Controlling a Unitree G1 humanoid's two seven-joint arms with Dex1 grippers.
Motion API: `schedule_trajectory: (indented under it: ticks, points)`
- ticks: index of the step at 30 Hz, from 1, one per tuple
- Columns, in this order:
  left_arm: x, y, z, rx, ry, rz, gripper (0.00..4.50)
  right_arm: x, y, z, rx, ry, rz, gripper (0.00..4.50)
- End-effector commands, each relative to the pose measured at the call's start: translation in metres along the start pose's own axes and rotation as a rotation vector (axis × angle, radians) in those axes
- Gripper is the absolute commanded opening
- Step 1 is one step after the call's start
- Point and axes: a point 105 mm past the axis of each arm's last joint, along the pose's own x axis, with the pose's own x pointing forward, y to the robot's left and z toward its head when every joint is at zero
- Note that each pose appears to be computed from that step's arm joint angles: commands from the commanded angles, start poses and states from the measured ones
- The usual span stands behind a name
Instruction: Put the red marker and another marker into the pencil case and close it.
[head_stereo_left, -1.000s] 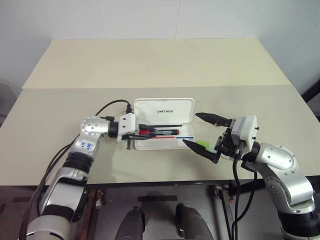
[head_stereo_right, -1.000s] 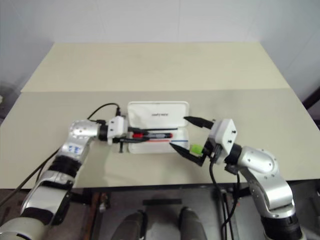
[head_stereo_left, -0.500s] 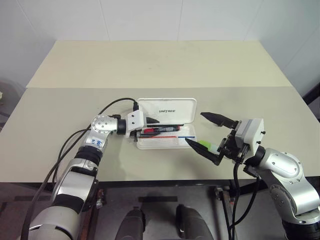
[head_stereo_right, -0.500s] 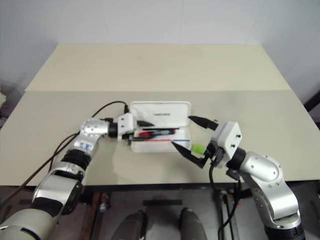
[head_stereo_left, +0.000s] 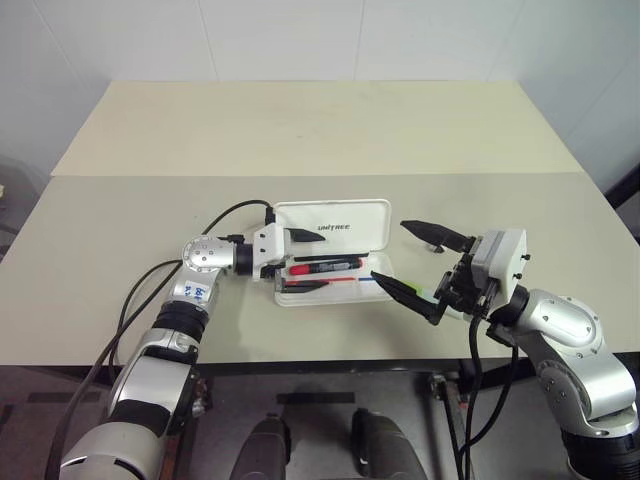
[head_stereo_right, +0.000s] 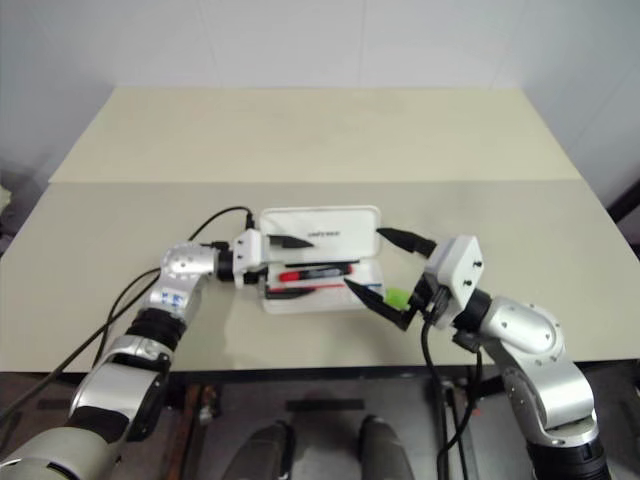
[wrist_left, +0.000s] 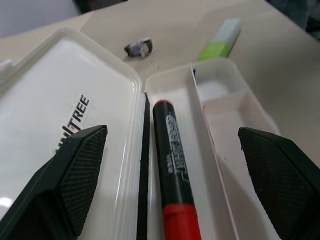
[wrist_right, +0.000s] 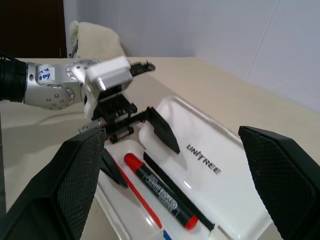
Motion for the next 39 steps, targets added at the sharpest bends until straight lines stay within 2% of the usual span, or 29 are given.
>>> schedule_trajectory:
  ticks: [1,5,10,19,26,30,33,39]
  points:
    - [-0.004,0.003,0.014,0.048,-0.055,0.002,4.47,-0.008,-0.011,0.007,0.007,-0.011,-0.011,4.5]
    - [-0.007,-0.001,0.025,0.068,-0.104,-0.019,4.47,-0.019,-0.016,-0.002,0.057,0.051,-0.007,4.5]
    - [-0.018,-0.01,0.04,0.04,-0.145,-0.063,4.47,-0.045,-0.024,-0.024,0.087,0.218,0.028,4.5]
    - [-0.082,-0.031,0.035,-0.081,0.02,-0.085,4.47,-0.082,-0.034,-0.071,0.129,0.431,0.107,4.5]
    - [-0.121,-0.04,0.024,-0.149,0.169,-0.083,4.47,-0.09,-0.045,-0.098,0.153,0.47,0.1,4.5]
    - [-0.128,-0.038,0.025,-0.159,0.177,-0.052,4.47,-0.089,-0.05,-0.112,0.16,0.478,0.109,4.5]
    - [-0.127,-0.036,0.028,-0.154,0.167,-0.047,4.5,-0.086,-0.049,-0.118,0.17,0.473,0.142,3.85]
    - [-0.126,-0.035,0.031,-0.151,0.166,-0.044,4.5,-0.082,-0.044,-0.122,0.167,0.452,0.171,1.69]
